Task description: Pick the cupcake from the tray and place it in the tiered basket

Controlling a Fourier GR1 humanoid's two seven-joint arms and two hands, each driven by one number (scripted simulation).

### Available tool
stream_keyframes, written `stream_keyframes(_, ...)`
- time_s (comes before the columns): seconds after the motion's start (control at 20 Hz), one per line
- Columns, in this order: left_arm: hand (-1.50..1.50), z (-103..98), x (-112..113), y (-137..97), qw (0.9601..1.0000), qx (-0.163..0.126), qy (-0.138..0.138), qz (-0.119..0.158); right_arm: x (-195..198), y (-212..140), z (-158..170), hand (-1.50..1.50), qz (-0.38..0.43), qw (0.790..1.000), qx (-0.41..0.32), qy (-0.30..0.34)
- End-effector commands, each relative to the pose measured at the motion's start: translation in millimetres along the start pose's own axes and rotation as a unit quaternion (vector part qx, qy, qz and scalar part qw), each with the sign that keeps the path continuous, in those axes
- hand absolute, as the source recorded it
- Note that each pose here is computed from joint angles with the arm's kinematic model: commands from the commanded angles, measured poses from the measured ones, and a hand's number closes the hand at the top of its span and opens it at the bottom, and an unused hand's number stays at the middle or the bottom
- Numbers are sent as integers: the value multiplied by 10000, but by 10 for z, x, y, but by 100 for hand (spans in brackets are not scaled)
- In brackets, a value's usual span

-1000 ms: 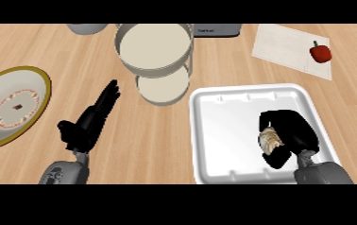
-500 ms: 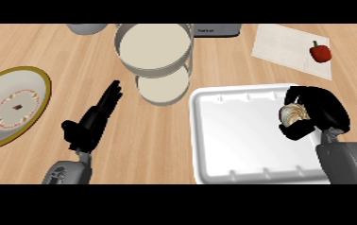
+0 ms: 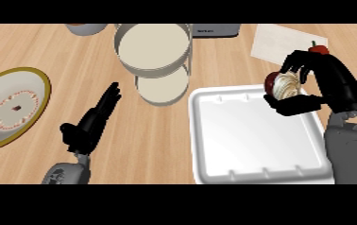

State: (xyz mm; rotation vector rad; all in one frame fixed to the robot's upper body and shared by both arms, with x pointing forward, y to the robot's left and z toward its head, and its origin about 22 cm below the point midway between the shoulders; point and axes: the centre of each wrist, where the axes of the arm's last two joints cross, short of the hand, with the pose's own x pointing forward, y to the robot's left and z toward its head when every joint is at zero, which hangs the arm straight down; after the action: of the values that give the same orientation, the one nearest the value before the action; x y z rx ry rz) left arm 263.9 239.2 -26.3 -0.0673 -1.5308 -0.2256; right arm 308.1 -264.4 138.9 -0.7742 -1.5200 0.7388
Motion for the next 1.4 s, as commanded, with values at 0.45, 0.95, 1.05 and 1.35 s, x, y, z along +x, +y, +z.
stream_keyframes(0.45, 0, -164, -2, -250, 10000, -52, 41, 4, 1557, -324, -478, 150, -707, 9971, -11, -279)
stream_keyframes(0.95, 0, -183, 189, -229, 9999, -112, -61, 31, 2461, 42, -1001, 150, -595, 9979, 247, -94)
stream_keyframes(1.05, 0, -126, 95, 46, 9997, -230, -42, 13, 2643, 26, -1106, 150, -632, 9973, 318, -214)
stream_keyframes(1.35, 0, -110, 79, -171, 9997, -207, -87, -31, 2561, 394, -1347, 150, -599, 9964, 580, -182)
